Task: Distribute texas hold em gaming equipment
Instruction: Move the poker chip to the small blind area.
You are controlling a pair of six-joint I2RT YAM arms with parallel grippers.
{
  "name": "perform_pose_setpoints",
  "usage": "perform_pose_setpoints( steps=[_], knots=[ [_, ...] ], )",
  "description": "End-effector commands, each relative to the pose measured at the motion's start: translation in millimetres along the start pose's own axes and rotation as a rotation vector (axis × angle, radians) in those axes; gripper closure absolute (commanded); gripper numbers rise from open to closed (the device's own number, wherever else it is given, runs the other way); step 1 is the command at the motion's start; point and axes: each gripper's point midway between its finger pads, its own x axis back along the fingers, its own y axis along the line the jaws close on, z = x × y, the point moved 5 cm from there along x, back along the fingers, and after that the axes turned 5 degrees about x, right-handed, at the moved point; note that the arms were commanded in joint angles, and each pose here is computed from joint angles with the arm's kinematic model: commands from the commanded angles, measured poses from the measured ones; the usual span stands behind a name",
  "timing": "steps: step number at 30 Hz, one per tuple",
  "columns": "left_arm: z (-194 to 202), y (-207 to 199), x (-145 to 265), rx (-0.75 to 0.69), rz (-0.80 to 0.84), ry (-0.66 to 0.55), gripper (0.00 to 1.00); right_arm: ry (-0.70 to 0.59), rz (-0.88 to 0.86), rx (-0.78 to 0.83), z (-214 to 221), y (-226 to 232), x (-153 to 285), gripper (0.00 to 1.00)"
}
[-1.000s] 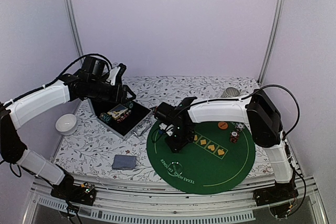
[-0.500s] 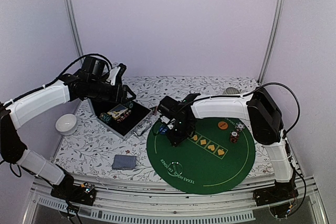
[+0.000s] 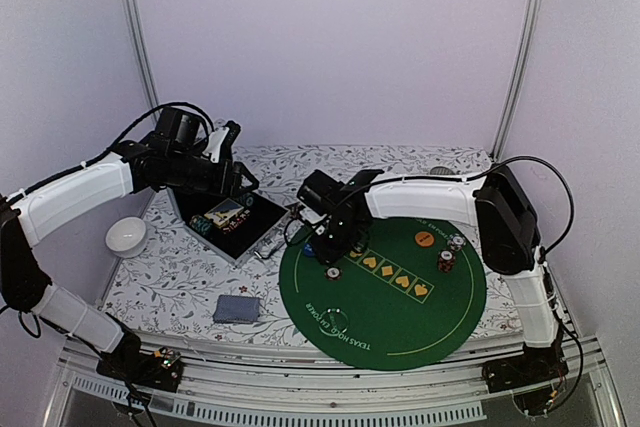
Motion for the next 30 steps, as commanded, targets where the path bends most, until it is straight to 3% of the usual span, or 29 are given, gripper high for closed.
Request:
perform_pose_setpoints(
  steps=[1,12,30],
  knots=[
    [-1,4,4,-0.007,-0.004,-0.016,0.34,0.042,-0.044,-0.006,22,2,18,0.64],
    [-1,5,3,-0.004,-0.006,-0.014,0.35,0.205,-0.126,-0.036,69,11,-10,0.89],
    [-2,4,5,-0.008,-0.009,-0.021,0.34,0.027,-0.075,-0.052,-1,-8,-33,0.93]
  ],
)
